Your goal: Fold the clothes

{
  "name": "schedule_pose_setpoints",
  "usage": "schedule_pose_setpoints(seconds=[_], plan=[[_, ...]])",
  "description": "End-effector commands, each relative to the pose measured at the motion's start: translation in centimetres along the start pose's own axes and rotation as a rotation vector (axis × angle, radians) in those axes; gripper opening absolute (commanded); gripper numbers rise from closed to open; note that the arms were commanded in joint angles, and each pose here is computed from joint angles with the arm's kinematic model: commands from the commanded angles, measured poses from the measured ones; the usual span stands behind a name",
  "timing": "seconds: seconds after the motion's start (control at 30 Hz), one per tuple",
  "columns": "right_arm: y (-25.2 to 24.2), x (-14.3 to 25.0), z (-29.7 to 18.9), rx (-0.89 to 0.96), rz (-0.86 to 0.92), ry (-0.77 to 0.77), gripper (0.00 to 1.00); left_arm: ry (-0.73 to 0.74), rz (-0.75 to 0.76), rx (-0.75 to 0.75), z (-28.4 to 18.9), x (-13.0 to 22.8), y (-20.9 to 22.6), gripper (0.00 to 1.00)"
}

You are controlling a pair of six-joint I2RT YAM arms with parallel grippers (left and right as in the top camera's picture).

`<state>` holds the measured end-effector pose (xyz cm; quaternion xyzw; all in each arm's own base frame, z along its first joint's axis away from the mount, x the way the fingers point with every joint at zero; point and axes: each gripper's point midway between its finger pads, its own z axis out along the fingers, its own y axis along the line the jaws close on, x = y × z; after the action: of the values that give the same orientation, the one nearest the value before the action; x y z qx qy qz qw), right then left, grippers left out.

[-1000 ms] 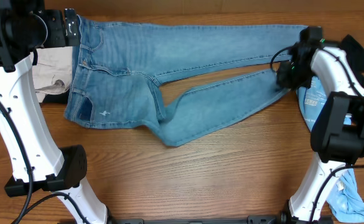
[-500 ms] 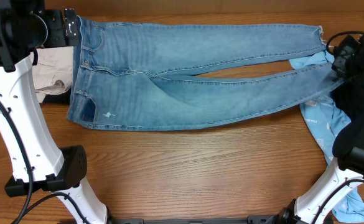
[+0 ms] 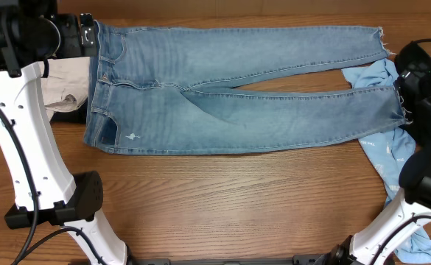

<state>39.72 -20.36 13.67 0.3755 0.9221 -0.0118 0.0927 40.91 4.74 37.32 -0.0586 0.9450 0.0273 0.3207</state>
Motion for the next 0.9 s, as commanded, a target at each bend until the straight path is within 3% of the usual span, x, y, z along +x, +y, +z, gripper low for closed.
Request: schedule_pose_setpoints(seconds=[0.0, 0.07, 0.2, 0.4, 0.47, 0.63, 0.87], plan=[[0.4, -0.1, -9.1, -0.089, 0.013, -0.186, 0.90, -0.093, -0.022, 0.115, -4.7, 0.0, -1.8, 1.00], [0.1, 1.0, -13.3, -0.122, 0.055, -0.255, 0.94, -0.156, -0.074, 0.119, -7.8, 0.2, -1.7, 1.00], [-0.8, 4.2, -17.2, -0.139, 0.099, -0.273, 0.95, -0.206, -0.112, 0.176, -10.9, 0.9, -2.5, 1.00], [-2.3, 8.7, -19.4, -0.119, 0.116, -0.212, 0.97, -0.058, -0.108, 0.200, -10.6, 6.3, -3.2, 1.00], [-2.5, 9.4, -19.5, -0.115, 0.150, -0.193, 0.97, 0.025, -0.173, 0.139, -9.4, 8.7, -2.2, 1.00], [-4.2, 8.6, -18.4, -0.042, 0.453, -0.220, 0.95, 0.231, -0.535, -0.232, -3.7, 15.9, 2.7, 1.00], [-4.2, 7.6, -10.4, -0.001, 0.476, -0.183, 0.92, 0.280, -0.955, -0.352, 9.1, 22.3, 2.6, 0.95]])
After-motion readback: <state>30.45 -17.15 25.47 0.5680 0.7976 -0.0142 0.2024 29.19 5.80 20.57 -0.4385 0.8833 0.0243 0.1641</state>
